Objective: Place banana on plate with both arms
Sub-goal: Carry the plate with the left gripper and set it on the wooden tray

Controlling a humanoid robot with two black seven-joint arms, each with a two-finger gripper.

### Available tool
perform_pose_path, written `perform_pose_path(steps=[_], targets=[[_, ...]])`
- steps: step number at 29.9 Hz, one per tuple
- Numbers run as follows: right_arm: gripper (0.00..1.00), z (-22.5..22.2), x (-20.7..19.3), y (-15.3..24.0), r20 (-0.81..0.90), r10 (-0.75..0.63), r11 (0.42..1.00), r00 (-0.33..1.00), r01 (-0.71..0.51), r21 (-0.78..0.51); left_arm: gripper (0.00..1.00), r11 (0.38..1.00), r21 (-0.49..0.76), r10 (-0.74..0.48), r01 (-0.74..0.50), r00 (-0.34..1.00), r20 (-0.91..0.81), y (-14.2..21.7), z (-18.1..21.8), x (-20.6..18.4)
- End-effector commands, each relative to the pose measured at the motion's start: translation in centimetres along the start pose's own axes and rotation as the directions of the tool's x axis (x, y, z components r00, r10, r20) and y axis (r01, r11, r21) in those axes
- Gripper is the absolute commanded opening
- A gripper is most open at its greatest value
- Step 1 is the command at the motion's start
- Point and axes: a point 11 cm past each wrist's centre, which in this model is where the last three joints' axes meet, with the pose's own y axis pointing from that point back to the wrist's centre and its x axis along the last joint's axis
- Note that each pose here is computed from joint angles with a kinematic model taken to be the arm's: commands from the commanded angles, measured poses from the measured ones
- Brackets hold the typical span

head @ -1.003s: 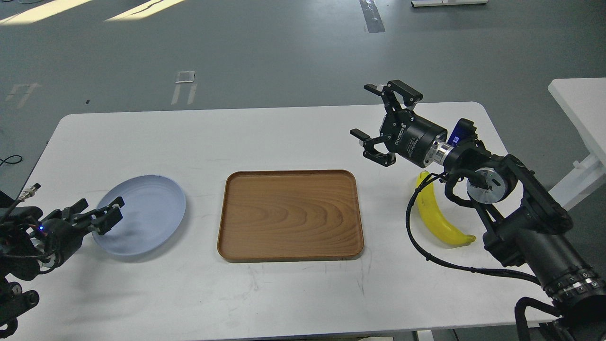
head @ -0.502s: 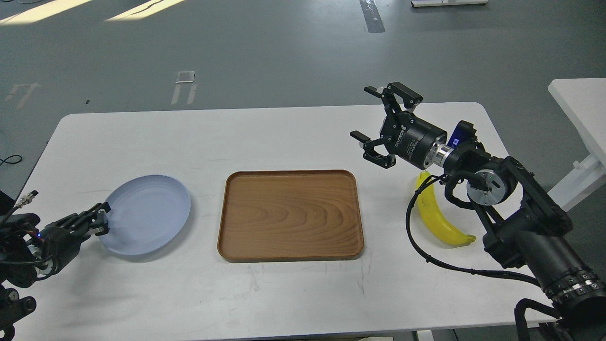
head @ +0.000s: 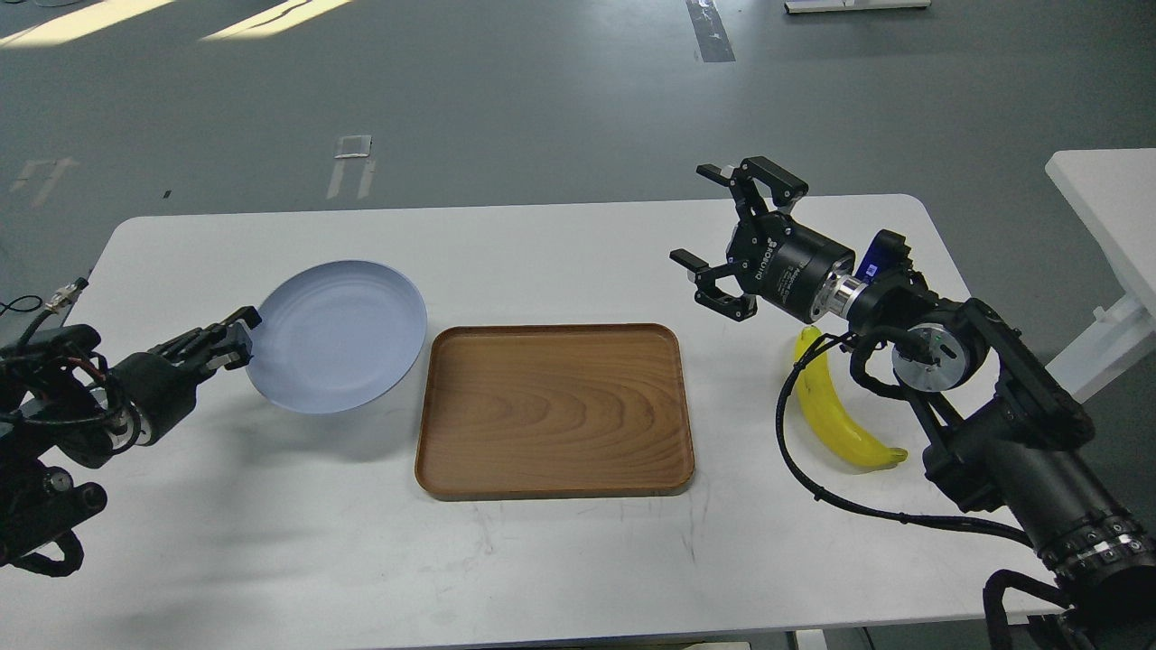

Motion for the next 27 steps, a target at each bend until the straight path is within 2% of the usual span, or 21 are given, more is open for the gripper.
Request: perform_pose_path(steps=[1, 4, 7, 10, 14, 19, 27], targets=[[1.00, 0.0, 0.0, 0.0, 0.001, 0.001, 1.000, 1.000, -0.001, 0.000, 0.00, 0.995, -0.096, -0.020, 0.020, 1.000, 0.003, -0.7, 2.7, -0.5], [1.00, 0.0, 0.0, 0.0, 0.001, 0.001, 1.000, 1.000, -0.001, 0.000, 0.00, 0.987, -0.152, -0.042, 0.058, 0.993, 0.108, -1.5, 4.0, -0.5], [1.00, 0.0, 0.0, 0.0, 0.001, 0.000, 1.000, 1.000, 0.000, 0.000, 0.00, 0.963, -0.257, -0.045, 0.086, 0.986, 0.160, -4.0, 8.0, -1.4], [1.00, 0.0, 0.1, 0.1, 0.000, 0.002, 1.000, 1.000, -0.002, 0.001, 0.00, 0.956, -0.278, -0.051, 0.098, 0.984, 0.170, -5.3, 9.6, -2.0], [1.00, 0.1, 0.3, 0.3, 0.005, 0.009, 1.000, 1.000, -0.009, 0.001, 0.00, 0.933, -0.314, -0.106, 0.174, 0.969, 0.221, -7.6, 12.7, -4.7], [1.00, 0.1, 0.4, 0.4, 0.007, 0.013, 1.000, 1.000, -0.013, 0.003, 0.00, 0.933, -0.288, -0.137, 0.215, 0.953, 0.269, -8.6, 12.4, -6.3], [1.00, 0.3, 0.7, 0.7, 0.012, 0.020, 1.000, 1.000, -0.020, 0.002, 0.00, 0.917, -0.318, -0.151, 0.239, 0.949, 0.277, -9.9, 14.6, -8.2]])
